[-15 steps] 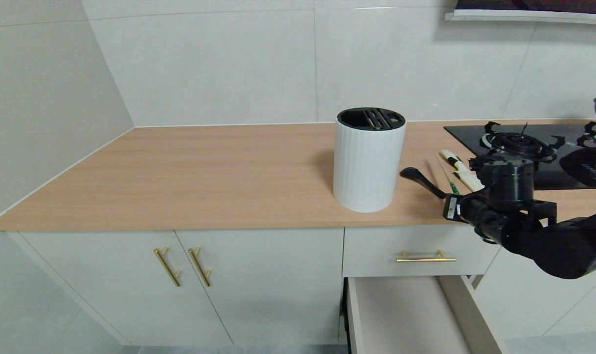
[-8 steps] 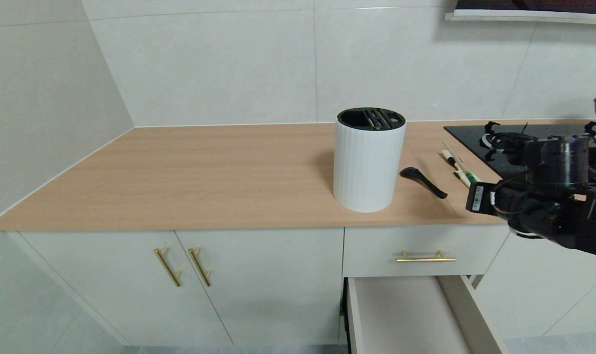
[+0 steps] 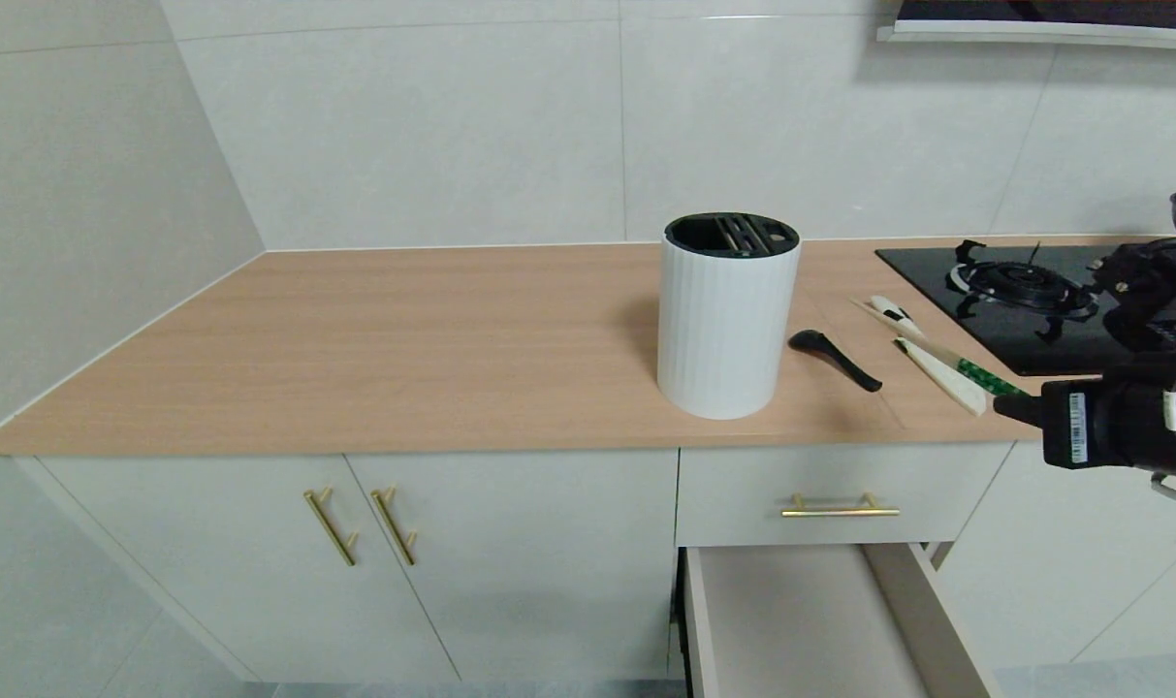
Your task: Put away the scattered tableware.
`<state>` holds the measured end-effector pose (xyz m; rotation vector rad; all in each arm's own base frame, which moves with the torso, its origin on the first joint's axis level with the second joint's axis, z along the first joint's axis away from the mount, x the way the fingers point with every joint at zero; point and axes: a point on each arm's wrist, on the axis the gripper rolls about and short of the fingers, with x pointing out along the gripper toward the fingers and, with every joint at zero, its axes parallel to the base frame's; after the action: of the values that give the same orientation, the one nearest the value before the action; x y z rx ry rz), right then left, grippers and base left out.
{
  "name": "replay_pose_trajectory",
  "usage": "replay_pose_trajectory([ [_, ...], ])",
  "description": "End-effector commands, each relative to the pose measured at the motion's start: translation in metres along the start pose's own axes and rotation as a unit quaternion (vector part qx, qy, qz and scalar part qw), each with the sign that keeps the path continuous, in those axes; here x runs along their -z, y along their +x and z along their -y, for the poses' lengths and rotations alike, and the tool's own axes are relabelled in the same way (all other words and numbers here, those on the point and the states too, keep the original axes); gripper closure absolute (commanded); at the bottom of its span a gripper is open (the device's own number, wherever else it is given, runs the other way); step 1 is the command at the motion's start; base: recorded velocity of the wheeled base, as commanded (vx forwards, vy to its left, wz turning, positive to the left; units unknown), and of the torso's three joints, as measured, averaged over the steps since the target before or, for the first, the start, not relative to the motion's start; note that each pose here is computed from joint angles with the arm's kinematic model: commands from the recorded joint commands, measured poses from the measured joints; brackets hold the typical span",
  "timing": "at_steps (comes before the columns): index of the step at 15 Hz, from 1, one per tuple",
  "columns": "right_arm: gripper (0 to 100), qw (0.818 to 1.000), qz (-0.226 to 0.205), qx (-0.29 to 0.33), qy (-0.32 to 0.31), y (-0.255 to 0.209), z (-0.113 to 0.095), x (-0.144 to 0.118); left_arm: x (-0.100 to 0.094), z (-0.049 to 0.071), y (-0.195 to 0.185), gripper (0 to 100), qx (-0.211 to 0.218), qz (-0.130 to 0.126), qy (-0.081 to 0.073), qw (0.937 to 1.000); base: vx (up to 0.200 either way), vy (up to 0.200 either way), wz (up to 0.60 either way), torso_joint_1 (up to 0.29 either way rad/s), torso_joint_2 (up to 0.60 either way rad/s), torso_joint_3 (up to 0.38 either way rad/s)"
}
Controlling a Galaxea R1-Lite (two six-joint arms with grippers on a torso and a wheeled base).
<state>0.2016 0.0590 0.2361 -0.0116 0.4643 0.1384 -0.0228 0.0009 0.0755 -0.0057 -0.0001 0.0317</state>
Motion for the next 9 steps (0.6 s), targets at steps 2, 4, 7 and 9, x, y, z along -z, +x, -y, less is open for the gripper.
replay_pose_trajectory([
  [2,100,0.999,0.015,-0.029,-0.038,-0.032,0.000,0.010,0.000,0.000,0.000,0,0.000,0.000,0.000,1.0000,0.000,0.000,0.00,0.000,0.00,0.000],
  [4,100,0.998,-0.004,-0.044,-0.050,-0.040,-0.005,0.014,0.000,0.000,0.000,0,0.000,0.000,0.000,1.0000,0.000,0.000,0.00,0.000,0.00,0.000],
  [7,100,0.996,-0.018,-0.064,-0.066,-0.049,-0.010,0.020,0.000,0.000,0.000,0,0.000,0.000,0.000,1.0000,0.000,0.000,0.00,0.000,0.00,0.000],
  [9,100,0.992,-0.041,-0.083,-0.090,-0.053,-0.016,0.026,0.000,0.000,0.000,0,0.000,0.000,0.000,1.0000,0.000,0.000,0.00,0.000,0.00,0.000],
])
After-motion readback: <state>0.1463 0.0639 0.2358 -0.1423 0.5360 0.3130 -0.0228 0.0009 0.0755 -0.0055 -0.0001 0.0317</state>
